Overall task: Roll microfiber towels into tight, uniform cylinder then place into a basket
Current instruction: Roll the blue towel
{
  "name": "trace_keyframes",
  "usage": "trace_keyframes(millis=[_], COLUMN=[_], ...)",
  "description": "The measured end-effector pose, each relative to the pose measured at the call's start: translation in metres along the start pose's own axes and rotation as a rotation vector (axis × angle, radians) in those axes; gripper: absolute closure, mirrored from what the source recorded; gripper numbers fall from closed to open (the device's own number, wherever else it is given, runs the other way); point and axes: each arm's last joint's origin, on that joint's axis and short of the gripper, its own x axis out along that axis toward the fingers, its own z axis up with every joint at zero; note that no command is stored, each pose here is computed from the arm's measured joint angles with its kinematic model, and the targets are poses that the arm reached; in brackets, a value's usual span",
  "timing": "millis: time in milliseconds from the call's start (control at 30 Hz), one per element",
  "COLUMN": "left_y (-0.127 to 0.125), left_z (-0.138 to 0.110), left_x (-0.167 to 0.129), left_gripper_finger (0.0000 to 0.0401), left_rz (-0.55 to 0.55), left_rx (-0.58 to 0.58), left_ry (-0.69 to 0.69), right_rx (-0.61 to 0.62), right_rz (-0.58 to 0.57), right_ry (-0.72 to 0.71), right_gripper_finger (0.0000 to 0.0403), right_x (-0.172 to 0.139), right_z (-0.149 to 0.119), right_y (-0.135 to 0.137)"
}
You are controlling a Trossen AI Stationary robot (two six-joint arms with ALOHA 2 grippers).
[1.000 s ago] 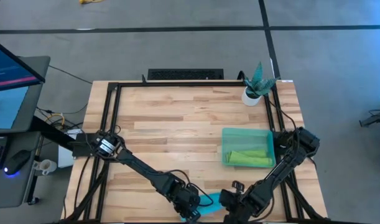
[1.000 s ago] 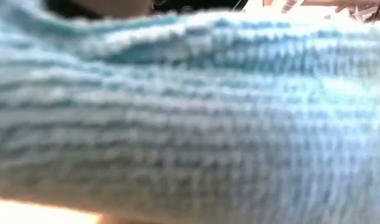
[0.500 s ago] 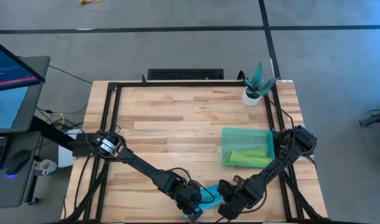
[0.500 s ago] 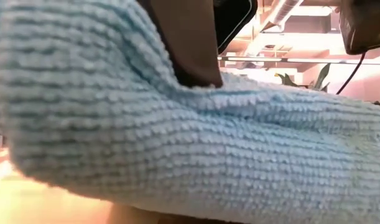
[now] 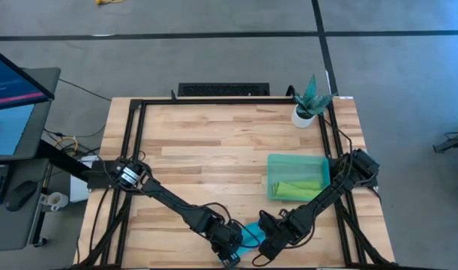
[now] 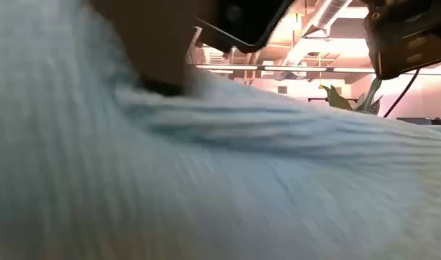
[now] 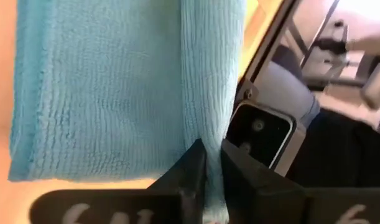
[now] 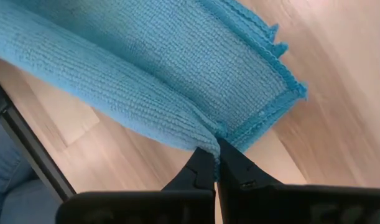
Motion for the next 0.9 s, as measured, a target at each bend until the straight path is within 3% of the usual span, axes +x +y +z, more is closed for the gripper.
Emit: trace_keyframes(millis=[233,467,600,733,900], left_y=[0.004,0.015,0.005,-0.017,-0.049], left_z=[-0.012,-0.019,-0.038,-0.061,-0.086], left_x=[0.002,0.002,-0.003,-0.02,-0.034], left_gripper_finger=[0.0302,0.0243,0.024,0.0247,0.0257], left_rz=[0.036,0.172,0.227,0.239,0.143], left_rx=[0.113,0.234,0.34,0.479,0.69], left_ry=[0.103,0.115,0.006,-0.199,-0.476], right_rx=[0.012,0.019,0.03,0.034,0.04], right_rz=[-0.028,-0.021,-0.02,-0.019,-0.018], right_ry=[0.037,0.059,0.058,0.057,0.058], right_gripper_finger=[0.039,0.0388,0.0389,0.0387,0.039], right_x=[0.001,0.001,0.002,0.002,0.002], right_z=[0.002,0.004,0.008,0.01,0.012], right_y=[-0.005,-0.006,-0.007,-0.007,-0.008])
